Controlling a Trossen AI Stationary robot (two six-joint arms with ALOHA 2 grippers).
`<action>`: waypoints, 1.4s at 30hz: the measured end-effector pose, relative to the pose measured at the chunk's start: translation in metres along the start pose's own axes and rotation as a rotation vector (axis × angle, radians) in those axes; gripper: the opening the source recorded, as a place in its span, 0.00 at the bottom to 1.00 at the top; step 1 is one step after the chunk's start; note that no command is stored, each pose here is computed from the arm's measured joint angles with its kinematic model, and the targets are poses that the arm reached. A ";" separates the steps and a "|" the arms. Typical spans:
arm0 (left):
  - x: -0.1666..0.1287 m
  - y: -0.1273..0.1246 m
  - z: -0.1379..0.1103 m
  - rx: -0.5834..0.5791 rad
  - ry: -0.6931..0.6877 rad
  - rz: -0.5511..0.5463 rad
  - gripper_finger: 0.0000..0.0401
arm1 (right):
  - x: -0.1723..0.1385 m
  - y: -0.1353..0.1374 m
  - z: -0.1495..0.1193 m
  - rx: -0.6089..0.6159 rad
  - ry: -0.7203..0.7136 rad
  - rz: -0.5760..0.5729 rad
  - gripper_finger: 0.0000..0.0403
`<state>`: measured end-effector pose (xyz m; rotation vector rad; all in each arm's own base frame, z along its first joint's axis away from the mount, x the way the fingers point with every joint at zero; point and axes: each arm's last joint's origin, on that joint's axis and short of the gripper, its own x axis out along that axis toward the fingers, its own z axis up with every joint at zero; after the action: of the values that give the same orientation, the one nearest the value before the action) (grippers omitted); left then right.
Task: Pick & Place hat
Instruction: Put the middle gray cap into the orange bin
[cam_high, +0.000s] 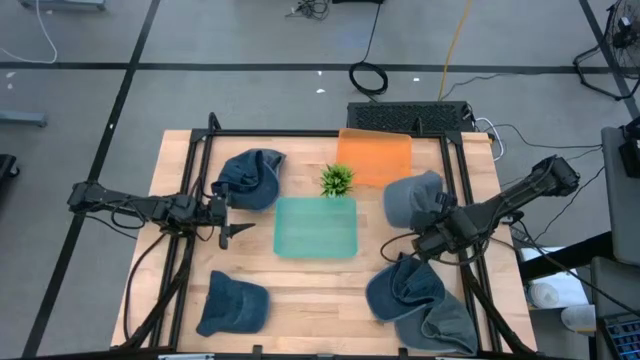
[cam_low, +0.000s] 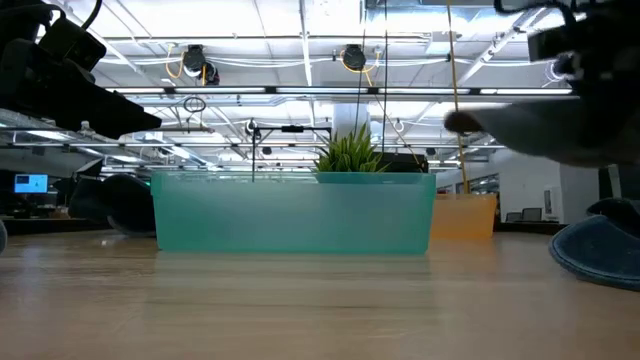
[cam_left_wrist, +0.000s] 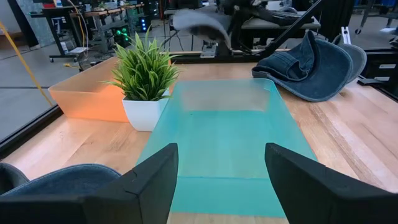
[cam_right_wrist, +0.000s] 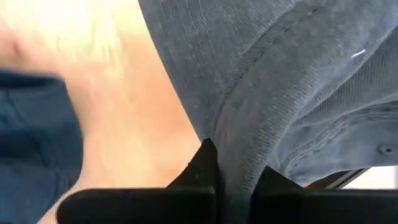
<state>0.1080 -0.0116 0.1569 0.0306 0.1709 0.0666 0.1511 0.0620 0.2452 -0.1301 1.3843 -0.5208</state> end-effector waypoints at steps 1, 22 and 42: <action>0.000 0.000 0.000 0.000 0.000 0.000 0.62 | -0.004 -0.001 0.003 -0.006 -0.028 -0.013 0.00; 0.000 0.000 0.000 0.000 0.000 0.000 0.62 | -0.027 0.004 0.058 -0.197 -0.437 -0.309 0.00; 0.000 0.000 0.005 -0.022 -0.047 -0.001 0.62 | -0.013 0.029 0.096 -0.265 -0.554 -0.547 0.00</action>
<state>0.1087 -0.0117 0.1615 0.0100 0.1229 0.0671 0.2500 0.0729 0.2644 -0.8244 0.8535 -0.6845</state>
